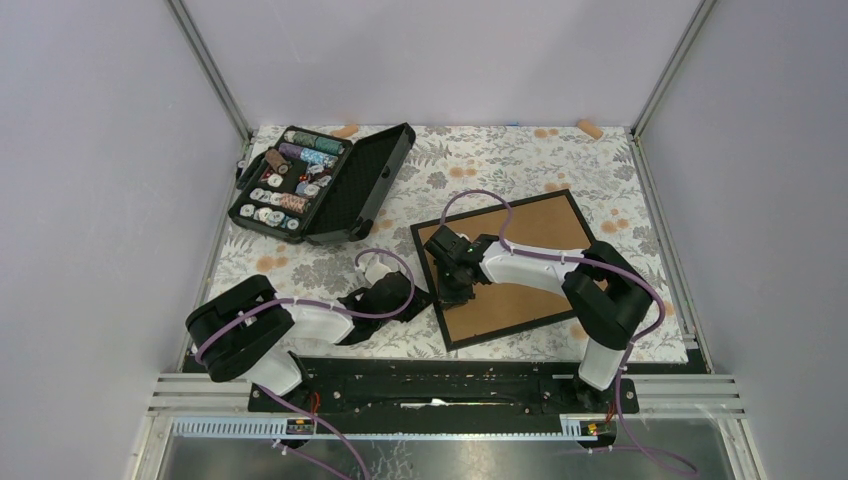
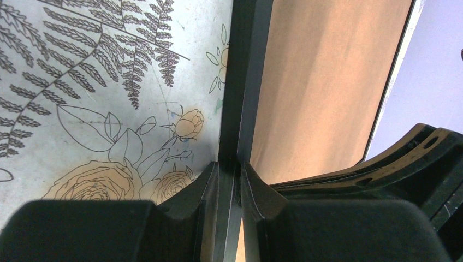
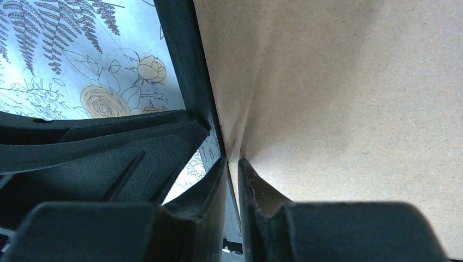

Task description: Put the photo into the frame

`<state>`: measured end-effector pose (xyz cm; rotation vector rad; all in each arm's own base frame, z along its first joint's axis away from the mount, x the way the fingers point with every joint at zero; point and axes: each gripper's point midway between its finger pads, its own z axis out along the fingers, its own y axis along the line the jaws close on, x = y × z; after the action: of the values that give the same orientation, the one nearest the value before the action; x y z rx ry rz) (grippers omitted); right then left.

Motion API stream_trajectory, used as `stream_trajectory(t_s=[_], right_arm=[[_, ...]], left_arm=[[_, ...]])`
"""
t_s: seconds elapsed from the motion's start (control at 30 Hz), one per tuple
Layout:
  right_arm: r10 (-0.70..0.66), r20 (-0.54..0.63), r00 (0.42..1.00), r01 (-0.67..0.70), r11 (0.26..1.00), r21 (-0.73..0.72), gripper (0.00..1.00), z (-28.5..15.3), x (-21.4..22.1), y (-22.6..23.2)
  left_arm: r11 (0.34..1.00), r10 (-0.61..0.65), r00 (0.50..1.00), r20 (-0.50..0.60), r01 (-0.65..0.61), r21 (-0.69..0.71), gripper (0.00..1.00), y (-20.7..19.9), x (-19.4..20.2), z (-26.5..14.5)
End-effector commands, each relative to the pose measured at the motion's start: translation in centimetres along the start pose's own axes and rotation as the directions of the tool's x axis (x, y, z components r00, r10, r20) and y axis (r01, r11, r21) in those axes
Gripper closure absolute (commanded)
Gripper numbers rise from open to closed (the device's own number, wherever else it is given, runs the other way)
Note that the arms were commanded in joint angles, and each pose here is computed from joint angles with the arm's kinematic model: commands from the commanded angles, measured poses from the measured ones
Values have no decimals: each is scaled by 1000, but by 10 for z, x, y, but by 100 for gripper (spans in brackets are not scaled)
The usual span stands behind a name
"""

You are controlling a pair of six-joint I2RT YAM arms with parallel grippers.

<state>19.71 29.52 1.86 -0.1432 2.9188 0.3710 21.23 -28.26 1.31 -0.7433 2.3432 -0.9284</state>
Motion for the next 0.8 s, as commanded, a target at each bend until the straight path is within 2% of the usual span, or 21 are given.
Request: stream_trajectory(t_s=[0.0, 0.23, 0.3, 0.5, 0.6, 0.77], right_arm=[[-9, -68, 998, 21, 984, 179, 79, 22, 19, -50], [49, -40, 998, -44, 994, 105, 89, 17, 14, -55], [55, -64, 996, -50, 996, 77, 91, 18, 18, -51], [52, -74, 996, -40, 989, 146, 92, 21, 20, -63], [44, -66, 997, -28, 976, 214, 99, 18, 19, -76], [41, -65, 997, -26, 975, 220, 100, 10, 21, -78]], left_arm=[[878, 155, 987, -26, -150, -455, 77, 141, -6, -21], [875, 154, 988, -21, -146, -461, 77, 143, -7, -22], [873, 154, 988, -24, -147, -464, 77, 144, -7, -21], [872, 154, 988, -22, -147, -468, 78, 144, -8, -21], [870, 154, 988, -21, -146, -472, 78, 145, -8, -21], [864, 145, 989, -18, -135, -485, 78, 149, -9, -22]])
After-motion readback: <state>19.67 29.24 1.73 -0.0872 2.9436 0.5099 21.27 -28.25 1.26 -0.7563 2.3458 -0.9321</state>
